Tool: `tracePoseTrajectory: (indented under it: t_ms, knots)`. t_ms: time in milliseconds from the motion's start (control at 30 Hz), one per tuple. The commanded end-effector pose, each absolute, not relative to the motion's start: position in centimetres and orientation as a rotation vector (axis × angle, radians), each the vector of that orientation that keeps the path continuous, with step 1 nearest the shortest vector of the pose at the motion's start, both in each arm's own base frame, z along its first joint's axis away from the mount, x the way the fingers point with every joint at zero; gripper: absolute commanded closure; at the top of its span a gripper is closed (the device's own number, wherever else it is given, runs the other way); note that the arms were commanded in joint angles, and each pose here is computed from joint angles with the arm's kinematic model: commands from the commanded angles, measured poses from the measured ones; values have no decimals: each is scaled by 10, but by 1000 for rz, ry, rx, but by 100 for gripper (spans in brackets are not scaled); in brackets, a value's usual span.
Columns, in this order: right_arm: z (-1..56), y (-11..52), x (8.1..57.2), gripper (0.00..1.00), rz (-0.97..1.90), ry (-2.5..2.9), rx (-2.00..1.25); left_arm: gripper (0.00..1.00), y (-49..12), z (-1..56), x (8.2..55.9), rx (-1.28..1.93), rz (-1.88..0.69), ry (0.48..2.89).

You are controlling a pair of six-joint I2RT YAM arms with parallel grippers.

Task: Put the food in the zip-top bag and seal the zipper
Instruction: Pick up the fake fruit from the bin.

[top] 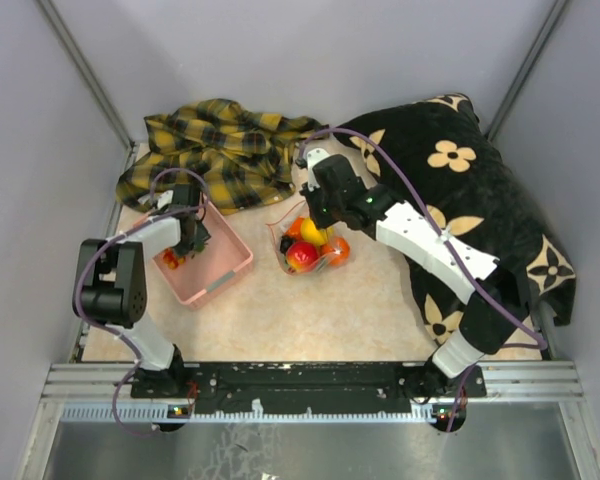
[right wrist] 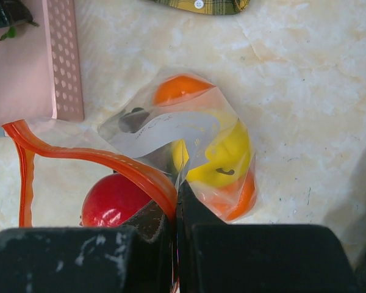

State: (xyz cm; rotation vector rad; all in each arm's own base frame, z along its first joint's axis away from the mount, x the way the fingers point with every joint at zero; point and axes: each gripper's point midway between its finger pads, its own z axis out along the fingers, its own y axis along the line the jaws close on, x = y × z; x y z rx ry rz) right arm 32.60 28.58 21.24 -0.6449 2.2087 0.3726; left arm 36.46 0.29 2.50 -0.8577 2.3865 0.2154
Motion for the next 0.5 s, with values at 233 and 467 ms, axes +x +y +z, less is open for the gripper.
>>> tracePoseTrajectory:
  t_ms: [233,467]
  knots:
    - [245,283,328,100,407,2108,-619,68,-16,22,356,-807,88,2467]
    - [247,282,329,100,402,2105,-609,84,-25,42,348,-784,6,2438]
